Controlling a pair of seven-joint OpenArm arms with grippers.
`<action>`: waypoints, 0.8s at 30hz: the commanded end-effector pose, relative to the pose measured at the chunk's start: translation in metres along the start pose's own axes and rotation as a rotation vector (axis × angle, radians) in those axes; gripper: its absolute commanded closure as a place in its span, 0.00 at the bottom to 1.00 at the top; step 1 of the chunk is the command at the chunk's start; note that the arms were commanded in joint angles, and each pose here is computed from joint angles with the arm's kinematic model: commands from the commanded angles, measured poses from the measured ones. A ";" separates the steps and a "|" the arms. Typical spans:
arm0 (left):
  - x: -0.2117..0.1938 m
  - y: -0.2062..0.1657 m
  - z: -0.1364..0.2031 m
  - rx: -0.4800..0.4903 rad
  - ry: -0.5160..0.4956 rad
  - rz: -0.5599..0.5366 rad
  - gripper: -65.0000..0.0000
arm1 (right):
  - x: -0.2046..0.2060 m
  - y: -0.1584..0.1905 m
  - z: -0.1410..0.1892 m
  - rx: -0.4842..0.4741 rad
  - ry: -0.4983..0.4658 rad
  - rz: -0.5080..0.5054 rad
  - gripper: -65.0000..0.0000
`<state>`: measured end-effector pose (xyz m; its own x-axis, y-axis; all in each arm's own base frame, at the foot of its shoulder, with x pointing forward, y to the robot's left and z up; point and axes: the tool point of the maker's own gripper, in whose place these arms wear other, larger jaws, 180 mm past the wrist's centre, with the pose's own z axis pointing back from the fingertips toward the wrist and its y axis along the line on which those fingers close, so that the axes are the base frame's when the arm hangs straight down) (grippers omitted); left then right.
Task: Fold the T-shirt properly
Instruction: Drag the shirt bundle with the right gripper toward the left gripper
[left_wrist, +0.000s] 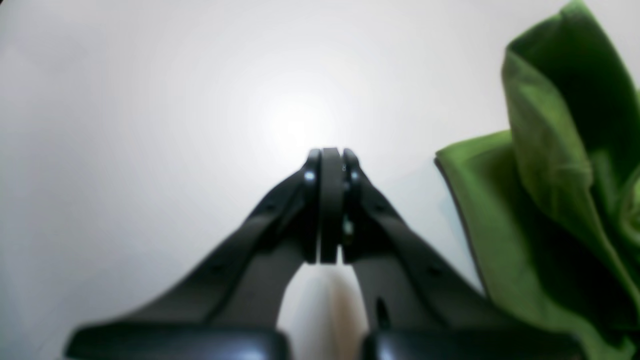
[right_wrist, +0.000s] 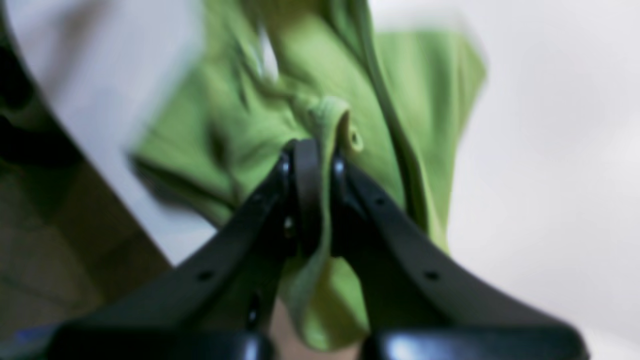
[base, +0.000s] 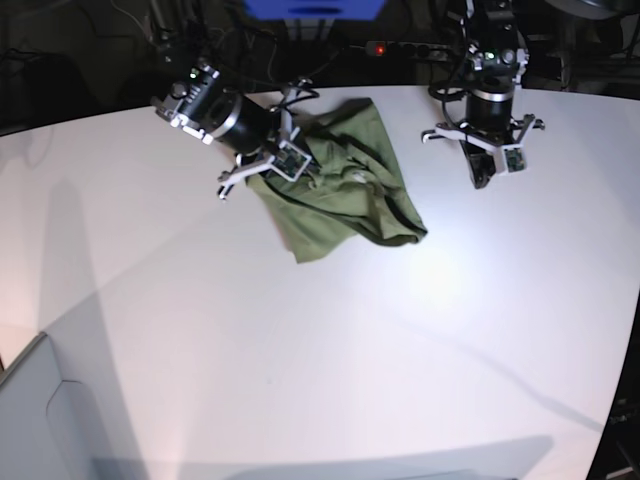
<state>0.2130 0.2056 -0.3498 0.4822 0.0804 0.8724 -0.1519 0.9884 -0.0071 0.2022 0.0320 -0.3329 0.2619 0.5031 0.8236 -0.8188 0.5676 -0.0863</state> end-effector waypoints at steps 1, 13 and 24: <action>0.011 0.000 0.001 0.000 -0.042 -0.001 1.00 | 0.014 0.009 0.004 0.028 -0.051 0.016 1.00; 0.013 0.000 0.002 -0.001 -0.049 -0.002 1.00 | -0.001 0.085 0.010 0.291 -0.008 0.187 0.94; 0.045 -0.005 0.017 -0.006 -0.130 -0.013 0.67 | -0.003 0.092 0.013 0.316 -0.009 0.210 0.31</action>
<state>0.2166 0.2015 -0.3168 0.4187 0.0585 0.9062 -0.1407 0.9901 0.0011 0.1247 0.0680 -0.3460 0.0817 0.6175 0.7823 -0.9668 0.2399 -0.0884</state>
